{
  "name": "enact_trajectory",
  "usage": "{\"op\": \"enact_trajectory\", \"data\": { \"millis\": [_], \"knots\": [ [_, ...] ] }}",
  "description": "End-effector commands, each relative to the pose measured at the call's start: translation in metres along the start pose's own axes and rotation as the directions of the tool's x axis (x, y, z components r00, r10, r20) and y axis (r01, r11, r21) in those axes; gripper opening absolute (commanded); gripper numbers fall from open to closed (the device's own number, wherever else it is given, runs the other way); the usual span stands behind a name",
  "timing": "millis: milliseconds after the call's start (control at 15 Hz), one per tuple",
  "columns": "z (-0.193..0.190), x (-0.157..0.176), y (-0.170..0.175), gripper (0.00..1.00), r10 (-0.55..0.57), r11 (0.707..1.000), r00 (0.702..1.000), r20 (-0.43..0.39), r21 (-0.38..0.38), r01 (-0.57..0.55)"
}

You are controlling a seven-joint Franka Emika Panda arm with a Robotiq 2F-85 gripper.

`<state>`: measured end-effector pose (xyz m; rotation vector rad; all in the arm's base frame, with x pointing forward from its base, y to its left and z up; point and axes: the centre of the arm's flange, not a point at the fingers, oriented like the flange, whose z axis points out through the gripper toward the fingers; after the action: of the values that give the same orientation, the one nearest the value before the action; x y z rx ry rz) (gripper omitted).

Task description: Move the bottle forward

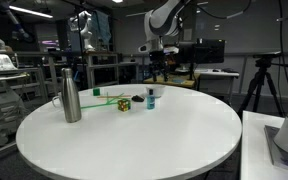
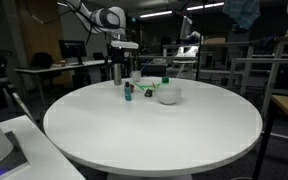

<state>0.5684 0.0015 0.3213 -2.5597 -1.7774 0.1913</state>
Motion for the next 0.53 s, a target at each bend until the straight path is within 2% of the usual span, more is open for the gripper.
{"op": "enact_trajectory", "data": {
  "millis": [0,467],
  "knots": [
    [-0.002,0.012,0.026,1.0,0.019,1.0,1.0,-0.003,-0.008,-0.019],
    [0.011,0.006,0.052,1.0,0.026,1.0,1.0,0.001,0.003,-0.026]
  ]
}}
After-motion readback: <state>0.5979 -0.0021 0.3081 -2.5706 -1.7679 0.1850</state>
